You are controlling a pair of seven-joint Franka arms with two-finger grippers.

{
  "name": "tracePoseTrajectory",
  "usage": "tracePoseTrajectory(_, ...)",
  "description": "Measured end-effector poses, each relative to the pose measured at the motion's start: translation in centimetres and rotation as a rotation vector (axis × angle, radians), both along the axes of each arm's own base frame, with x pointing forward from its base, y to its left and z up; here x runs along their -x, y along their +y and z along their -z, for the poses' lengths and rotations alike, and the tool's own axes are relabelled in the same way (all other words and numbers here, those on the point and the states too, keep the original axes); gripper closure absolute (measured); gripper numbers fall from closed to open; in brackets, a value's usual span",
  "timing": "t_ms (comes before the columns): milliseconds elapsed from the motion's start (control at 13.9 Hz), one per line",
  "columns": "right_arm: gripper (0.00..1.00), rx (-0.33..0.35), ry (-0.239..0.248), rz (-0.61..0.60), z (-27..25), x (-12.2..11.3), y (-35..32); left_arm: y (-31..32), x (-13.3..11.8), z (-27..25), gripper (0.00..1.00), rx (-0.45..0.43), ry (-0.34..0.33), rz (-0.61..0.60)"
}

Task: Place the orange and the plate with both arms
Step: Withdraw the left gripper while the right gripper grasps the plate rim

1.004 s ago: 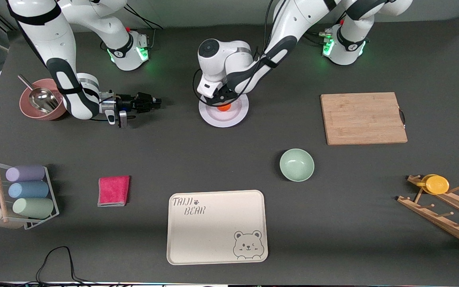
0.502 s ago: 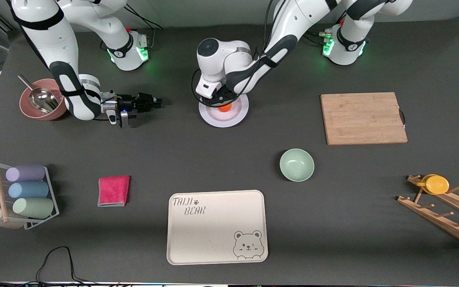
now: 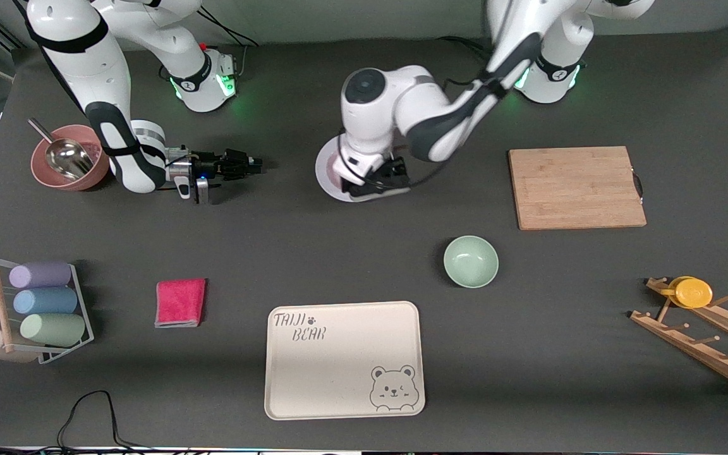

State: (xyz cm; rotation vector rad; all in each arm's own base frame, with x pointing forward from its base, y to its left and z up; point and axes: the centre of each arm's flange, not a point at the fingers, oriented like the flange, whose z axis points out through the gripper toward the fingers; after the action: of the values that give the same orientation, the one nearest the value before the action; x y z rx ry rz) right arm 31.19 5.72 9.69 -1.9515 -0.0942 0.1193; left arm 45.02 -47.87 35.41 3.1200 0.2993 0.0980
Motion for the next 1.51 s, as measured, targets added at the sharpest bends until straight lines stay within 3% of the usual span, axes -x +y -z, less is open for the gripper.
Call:
tracePoseTrajectory(287,0.58,-0.035,-0.012,0.031,0.7,0.3,4.2,11.9,-7.5,-8.5,0.0,-0.002,-0.007,0.068)
tracePoseTrajectory(502,0.58,-0.061,-0.014,0.056,1.0,0.6,7.4,20.4,-10.2,-13.7,0.0,-0.033,-0.042,0.063)
tracePoseTrajectory(645,0.58,-0.075,-0.018,0.071,1.2,0.7,9.7,26.2,-11.6,-15.3,0.0,-0.049,-0.02,0.084)
tracePoseTrajectory(1004,0.58,-0.067,-0.029,0.094,1.5,1.0,14.0,39.2,-13.0,-17.9,0.0,-0.001,0.037,0.09)
tracePoseTrajectory(1291,0.58,-0.069,-0.035,0.1,1.4,0.9,15.4,43.4,-12.9,-19.4,0.0,0.019,0.048,0.082)
tracePoseTrajectory(1434,0.63,-0.073,-0.035,0.1,1.4,0.9,15.8,44.9,-12.8,-19.9,0.0,0.04,0.042,0.087)
tracePoseTrajectory(1506,0.7,-0.073,-0.034,0.104,1.4,0.9,15.8,46.0,-12.7,-20.1,0.0,0.042,0.042,0.085)
